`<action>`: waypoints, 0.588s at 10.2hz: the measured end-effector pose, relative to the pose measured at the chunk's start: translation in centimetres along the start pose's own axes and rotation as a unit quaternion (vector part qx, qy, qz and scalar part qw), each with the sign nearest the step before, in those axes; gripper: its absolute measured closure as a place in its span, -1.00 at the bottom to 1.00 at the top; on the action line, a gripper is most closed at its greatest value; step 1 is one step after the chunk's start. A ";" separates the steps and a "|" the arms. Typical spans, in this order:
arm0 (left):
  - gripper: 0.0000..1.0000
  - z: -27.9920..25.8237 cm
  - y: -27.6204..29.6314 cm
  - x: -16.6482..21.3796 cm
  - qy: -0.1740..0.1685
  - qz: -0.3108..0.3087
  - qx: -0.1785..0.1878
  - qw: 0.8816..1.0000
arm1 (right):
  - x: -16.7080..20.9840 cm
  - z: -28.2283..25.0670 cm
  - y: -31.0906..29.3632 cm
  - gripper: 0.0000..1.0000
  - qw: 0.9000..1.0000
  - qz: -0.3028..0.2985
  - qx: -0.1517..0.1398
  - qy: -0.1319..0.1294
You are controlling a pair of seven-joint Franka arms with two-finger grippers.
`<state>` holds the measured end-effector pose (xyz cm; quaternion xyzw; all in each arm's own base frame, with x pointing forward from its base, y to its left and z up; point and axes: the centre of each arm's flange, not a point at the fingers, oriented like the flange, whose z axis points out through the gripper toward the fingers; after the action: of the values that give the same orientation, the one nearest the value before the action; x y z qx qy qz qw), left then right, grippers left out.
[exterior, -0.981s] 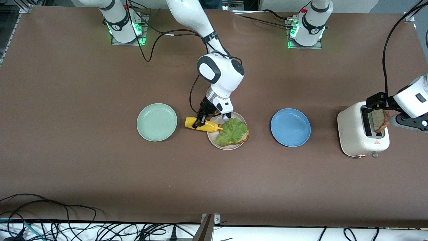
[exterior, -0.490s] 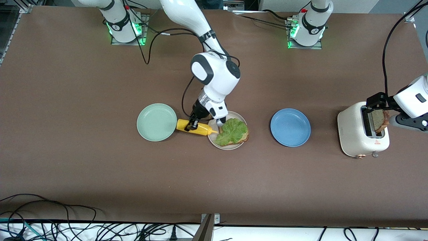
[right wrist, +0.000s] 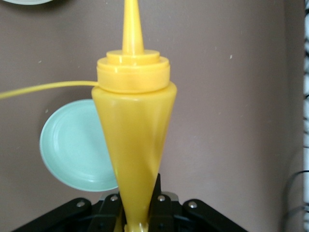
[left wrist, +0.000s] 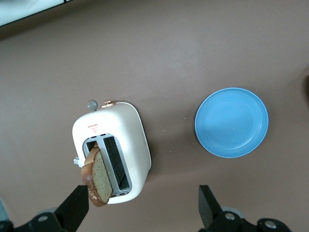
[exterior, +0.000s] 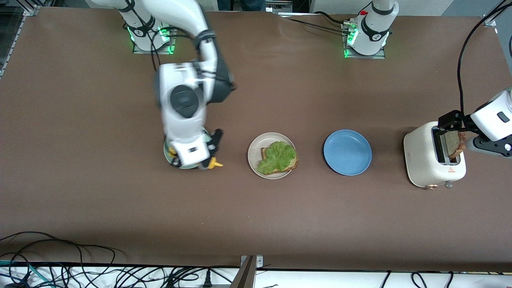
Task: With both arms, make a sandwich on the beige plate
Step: 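Carry the mustard bottle back to its spot with the right gripper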
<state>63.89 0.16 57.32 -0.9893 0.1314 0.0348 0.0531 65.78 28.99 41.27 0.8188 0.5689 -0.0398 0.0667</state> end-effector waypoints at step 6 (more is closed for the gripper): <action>-1.00 0.0 0.0 0.0 0.000 0.000 0.000 1.000 | -24.5 8.7 10.9 0.64 0.950 -0.054 0.214 0.223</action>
<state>63.88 0.16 57.32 -0.9893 0.1315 0.0348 0.0532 67.58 1.21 36.83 0.7701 0.5905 0.0201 -0.2407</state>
